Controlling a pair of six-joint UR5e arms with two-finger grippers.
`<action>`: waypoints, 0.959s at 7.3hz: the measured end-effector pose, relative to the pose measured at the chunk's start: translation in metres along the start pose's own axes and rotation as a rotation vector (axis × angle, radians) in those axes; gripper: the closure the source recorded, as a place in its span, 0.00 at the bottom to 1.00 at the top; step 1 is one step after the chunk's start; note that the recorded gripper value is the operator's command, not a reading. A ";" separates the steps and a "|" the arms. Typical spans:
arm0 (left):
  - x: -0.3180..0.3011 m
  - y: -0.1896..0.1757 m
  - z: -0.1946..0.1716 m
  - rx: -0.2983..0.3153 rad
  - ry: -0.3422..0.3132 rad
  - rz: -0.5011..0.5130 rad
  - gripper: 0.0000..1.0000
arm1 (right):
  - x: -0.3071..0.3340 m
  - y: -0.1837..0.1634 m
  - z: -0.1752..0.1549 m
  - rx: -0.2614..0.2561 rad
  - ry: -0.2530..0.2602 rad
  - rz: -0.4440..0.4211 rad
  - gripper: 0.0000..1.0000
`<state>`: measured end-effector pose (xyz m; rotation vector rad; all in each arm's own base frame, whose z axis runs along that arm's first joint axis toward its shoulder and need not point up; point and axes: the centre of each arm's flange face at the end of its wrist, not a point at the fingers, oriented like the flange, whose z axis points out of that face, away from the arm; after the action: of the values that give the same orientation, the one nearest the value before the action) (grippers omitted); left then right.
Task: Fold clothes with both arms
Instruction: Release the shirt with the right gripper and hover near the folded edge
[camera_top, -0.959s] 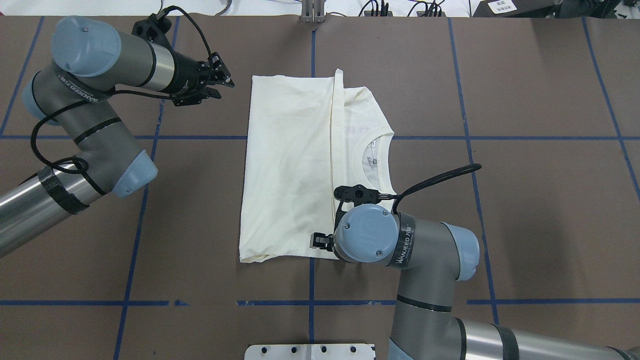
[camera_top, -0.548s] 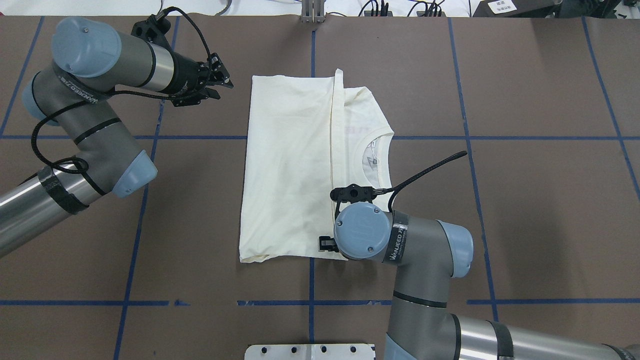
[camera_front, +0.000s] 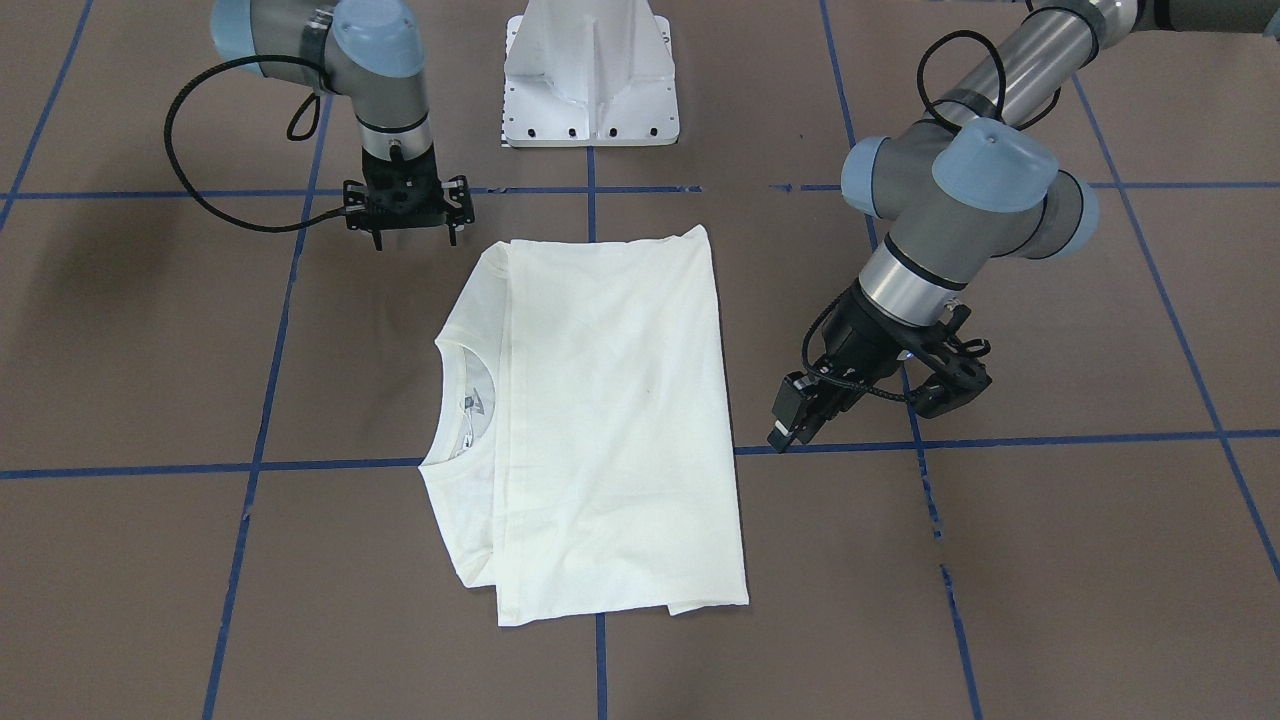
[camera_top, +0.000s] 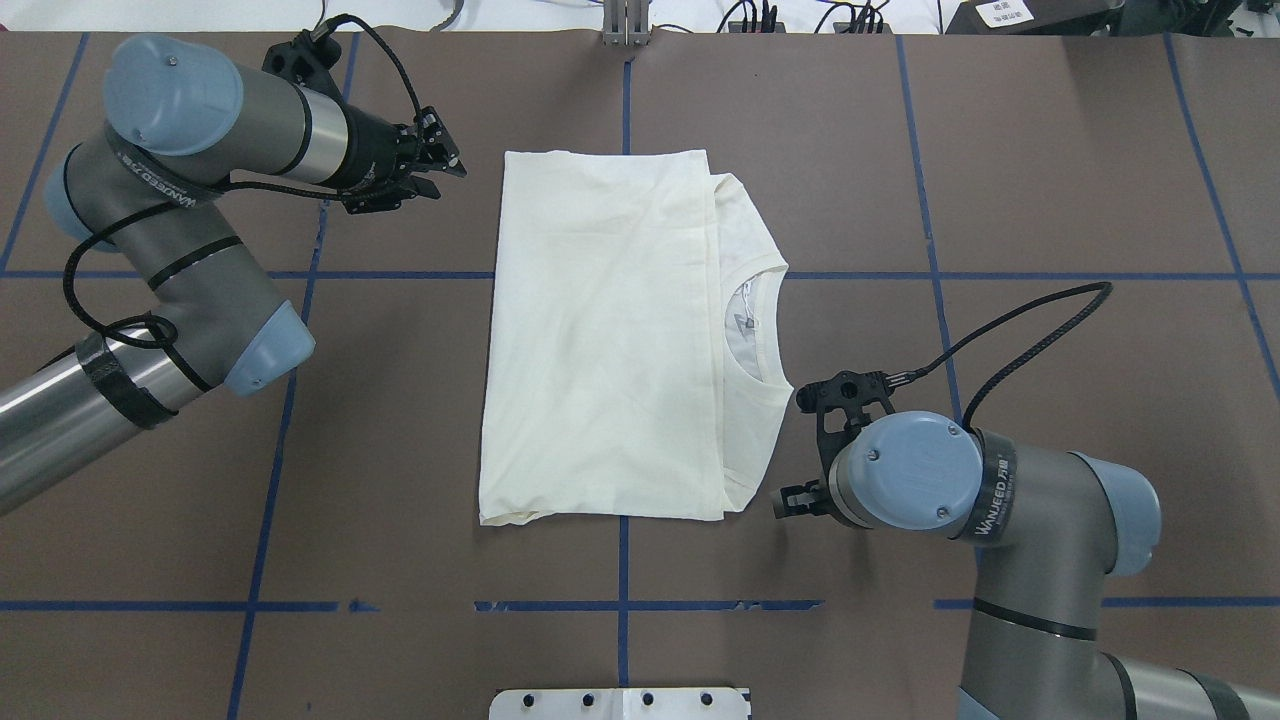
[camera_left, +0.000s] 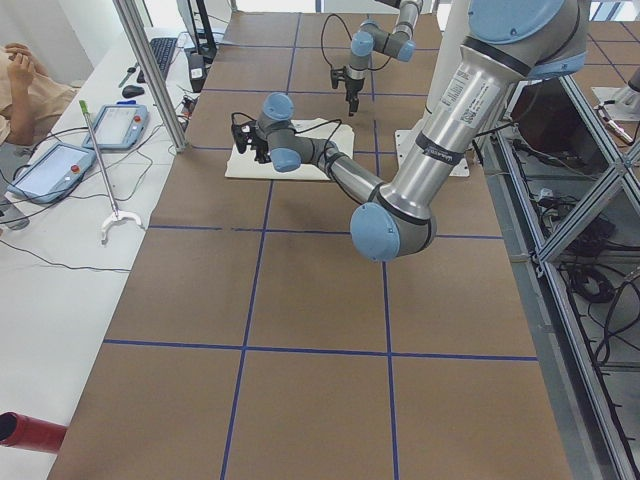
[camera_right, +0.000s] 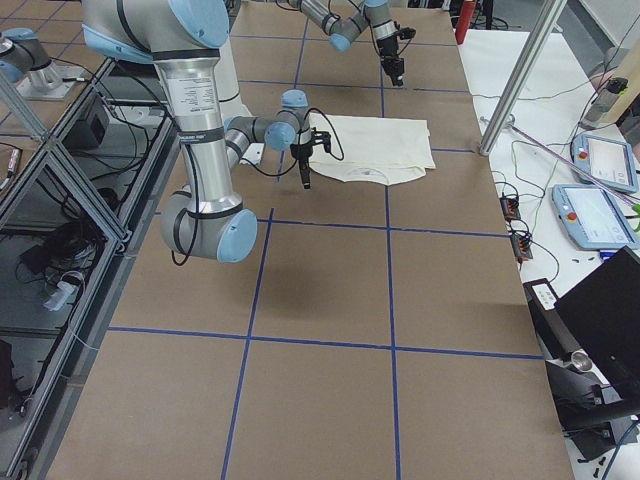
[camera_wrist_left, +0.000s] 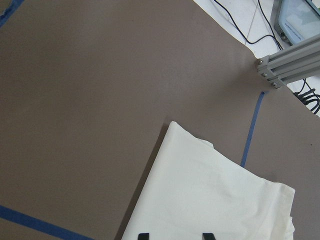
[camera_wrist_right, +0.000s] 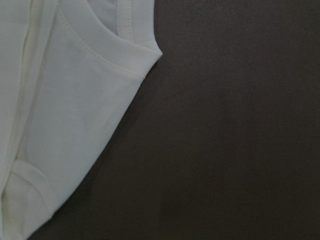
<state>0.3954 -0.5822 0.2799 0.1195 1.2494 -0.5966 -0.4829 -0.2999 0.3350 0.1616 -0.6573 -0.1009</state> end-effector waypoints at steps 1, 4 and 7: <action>0.001 0.000 -0.001 0.000 0.002 0.001 0.54 | -0.014 -0.005 -0.006 0.011 -0.021 0.023 0.00; 0.002 0.001 -0.002 -0.001 0.004 0.002 0.54 | -0.059 -0.007 -0.019 0.056 -0.135 0.424 0.01; -0.002 0.000 -0.001 0.001 -0.001 0.000 0.54 | -0.082 0.004 0.009 0.051 -0.242 0.843 0.12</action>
<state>0.3943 -0.5810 0.2814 0.1195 1.2484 -0.5974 -0.5525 -0.2851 0.2935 -0.0902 -0.9228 0.7171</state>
